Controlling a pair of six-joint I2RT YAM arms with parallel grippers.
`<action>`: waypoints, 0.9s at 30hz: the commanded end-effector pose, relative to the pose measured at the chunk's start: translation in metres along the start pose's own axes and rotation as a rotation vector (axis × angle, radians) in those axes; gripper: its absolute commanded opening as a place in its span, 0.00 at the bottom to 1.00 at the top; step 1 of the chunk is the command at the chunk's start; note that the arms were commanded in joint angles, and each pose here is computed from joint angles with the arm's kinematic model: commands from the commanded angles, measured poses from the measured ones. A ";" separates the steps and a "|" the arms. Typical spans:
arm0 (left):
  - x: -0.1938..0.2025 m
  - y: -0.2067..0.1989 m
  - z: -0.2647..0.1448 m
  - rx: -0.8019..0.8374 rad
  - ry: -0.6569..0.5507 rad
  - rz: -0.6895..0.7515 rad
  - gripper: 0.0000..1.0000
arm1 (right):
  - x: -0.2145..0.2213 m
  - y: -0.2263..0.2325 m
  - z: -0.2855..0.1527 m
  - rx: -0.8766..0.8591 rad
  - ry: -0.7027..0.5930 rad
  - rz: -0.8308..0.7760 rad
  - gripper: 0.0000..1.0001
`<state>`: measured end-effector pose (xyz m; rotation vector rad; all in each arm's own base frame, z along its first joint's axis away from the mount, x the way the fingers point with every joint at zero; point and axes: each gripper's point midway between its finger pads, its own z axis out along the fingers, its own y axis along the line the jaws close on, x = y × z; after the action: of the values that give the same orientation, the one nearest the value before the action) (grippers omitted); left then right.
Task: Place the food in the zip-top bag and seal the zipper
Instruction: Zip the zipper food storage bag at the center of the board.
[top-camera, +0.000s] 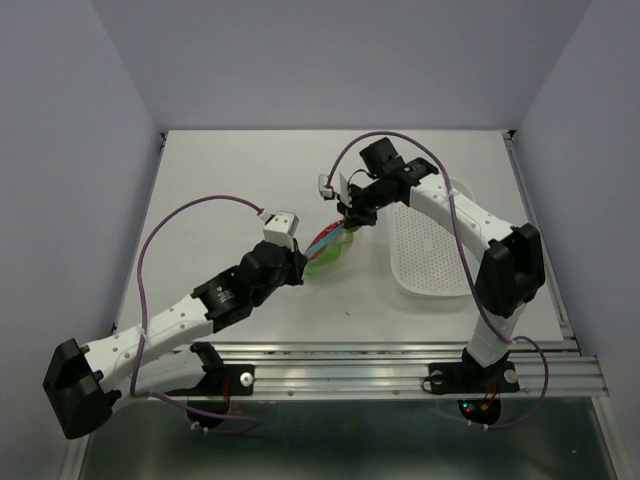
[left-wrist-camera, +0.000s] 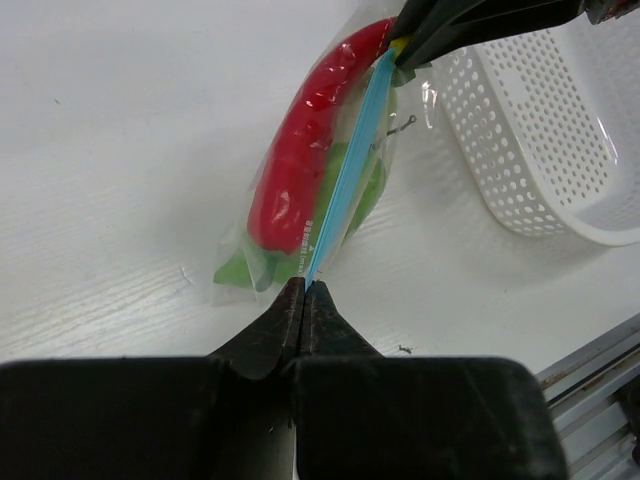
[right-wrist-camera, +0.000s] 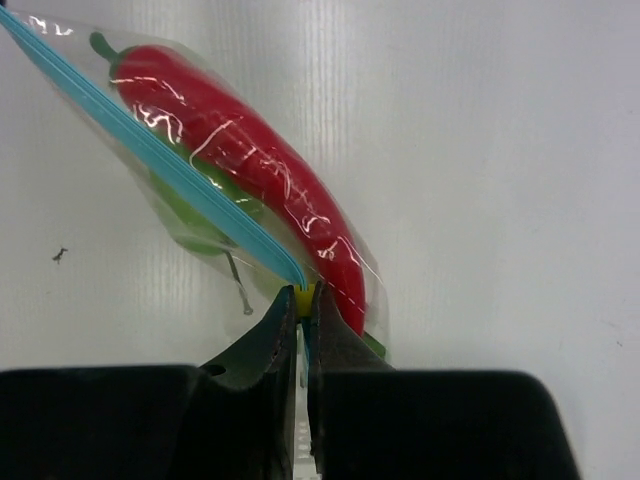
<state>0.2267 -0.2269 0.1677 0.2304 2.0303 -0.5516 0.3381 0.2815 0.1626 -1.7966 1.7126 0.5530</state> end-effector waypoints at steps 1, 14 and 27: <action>-0.015 0.010 -0.017 -0.057 -0.035 -0.020 0.00 | 0.045 -0.083 -0.045 0.340 0.184 0.014 0.01; -0.015 0.015 -0.019 -0.088 -0.030 -0.035 0.00 | 0.094 -0.132 -0.080 0.571 0.289 0.077 0.01; -0.016 0.019 -0.022 -0.107 -0.035 -0.050 0.00 | 0.119 -0.164 -0.108 0.731 0.350 0.097 0.01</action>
<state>0.2306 -0.2216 0.1827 0.1158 2.0045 -0.5711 0.4067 0.2417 0.1666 -1.5943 1.7828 0.2871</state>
